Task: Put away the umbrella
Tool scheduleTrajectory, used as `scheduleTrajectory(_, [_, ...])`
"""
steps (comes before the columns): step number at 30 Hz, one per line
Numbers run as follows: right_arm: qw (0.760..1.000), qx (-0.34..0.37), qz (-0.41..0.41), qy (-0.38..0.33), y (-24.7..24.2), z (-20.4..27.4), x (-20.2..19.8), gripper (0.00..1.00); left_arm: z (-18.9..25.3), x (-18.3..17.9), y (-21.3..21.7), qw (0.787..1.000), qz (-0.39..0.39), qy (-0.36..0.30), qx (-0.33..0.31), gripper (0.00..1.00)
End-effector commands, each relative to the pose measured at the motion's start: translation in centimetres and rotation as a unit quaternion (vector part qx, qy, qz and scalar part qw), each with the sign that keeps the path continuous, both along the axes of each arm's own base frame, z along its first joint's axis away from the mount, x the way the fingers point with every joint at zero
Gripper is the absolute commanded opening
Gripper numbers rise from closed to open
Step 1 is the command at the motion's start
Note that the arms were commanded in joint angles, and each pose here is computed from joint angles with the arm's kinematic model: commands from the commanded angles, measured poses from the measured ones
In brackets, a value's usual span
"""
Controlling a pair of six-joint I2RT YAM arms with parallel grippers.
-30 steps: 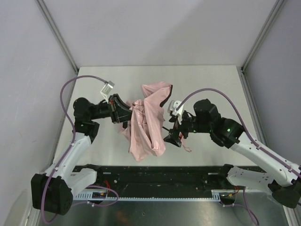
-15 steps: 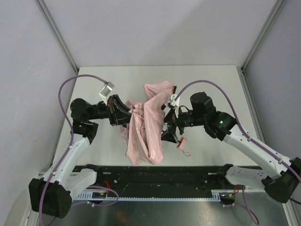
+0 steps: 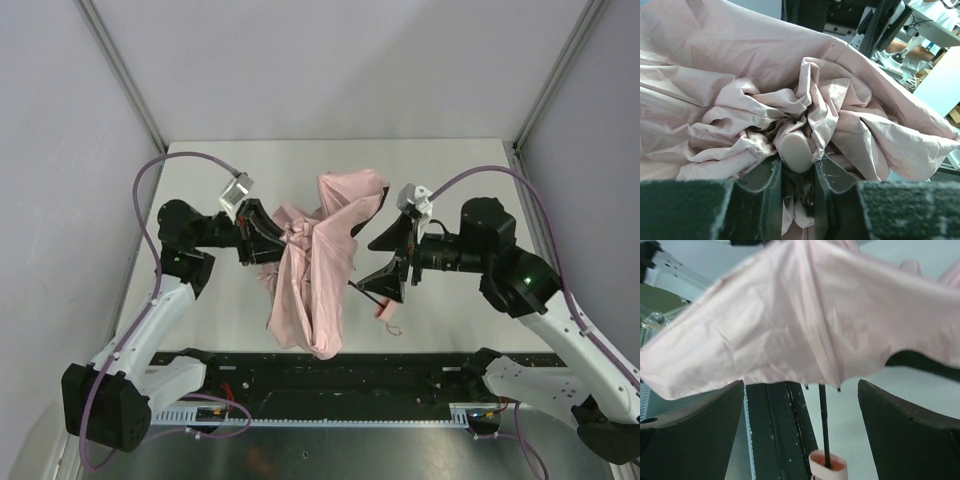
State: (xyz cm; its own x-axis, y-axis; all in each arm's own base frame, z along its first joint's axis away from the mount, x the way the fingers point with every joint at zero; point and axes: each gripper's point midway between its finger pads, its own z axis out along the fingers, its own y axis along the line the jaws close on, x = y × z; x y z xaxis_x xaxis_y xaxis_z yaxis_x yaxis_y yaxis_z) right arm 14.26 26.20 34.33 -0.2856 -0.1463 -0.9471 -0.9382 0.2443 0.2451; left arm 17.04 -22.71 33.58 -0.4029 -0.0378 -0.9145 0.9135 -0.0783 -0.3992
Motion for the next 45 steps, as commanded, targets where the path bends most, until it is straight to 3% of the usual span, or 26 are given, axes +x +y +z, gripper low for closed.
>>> scheduleTrajectory(1, [0.998,0.044,-0.004,-0.037,1.4,4.4,0.4,0.99,1.9,-1.0,-0.5,0.998,-0.020,-0.066,-0.012,0.00])
scheduleTrajectory(6, [0.999,0.009,0.000,-0.050,4.5,3.4,2.2,0.99,2.1,-2.0,-0.7,0.996,-0.038,-0.075,-0.013,0.00])
scheduleTrajectory(11, [0.998,0.002,0.057,-0.030,7.1,2.0,0.9,0.99,2.8,-3.0,-1.1,0.994,-0.055,-0.091,-0.017,0.00])
scheduleTrajectory(18, [0.997,-0.025,0.076,-0.001,9.5,-0.5,0.2,0.99,4.1,-4.1,-1.7,0.990,-0.069,-0.121,-0.030,0.00])
scheduleTrajectory(24, [0.997,-0.016,0.081,0.011,11.3,-1.4,0.1,0.99,5.9,-5.5,-2.3,0.981,-0.077,-0.170,-0.053,0.00])
scheduleTrajectory(30, [0.995,0.052,0.078,0.021,12.5,-0.2,0.1,0.99,8.0,-7.4,-2.2,0.962,-0.067,-0.248,-0.088,0.00])
scheduleTrajectory(37, [0.990,0.047,0.125,0.045,14.5,-1.7,-1.9,0.99,9.3,-7.6,-2.7,0.954,-0.071,-0.273,-0.103,0.00])
scheduleTrajectory(42, [0.979,0.065,0.181,0.062,15.1,-1.4,-3.6,0.82,9.8,-8.1,-3.0,0.948,-0.077,-0.289,-0.112,0.00])
scheduleTrajectory(45, [0.976,0.062,0.198,0.070,15.0,-1.9,-4.2,0.59,10.0,-8.2,-2.9,0.945,-0.077,-0.297,-0.115,0.00])
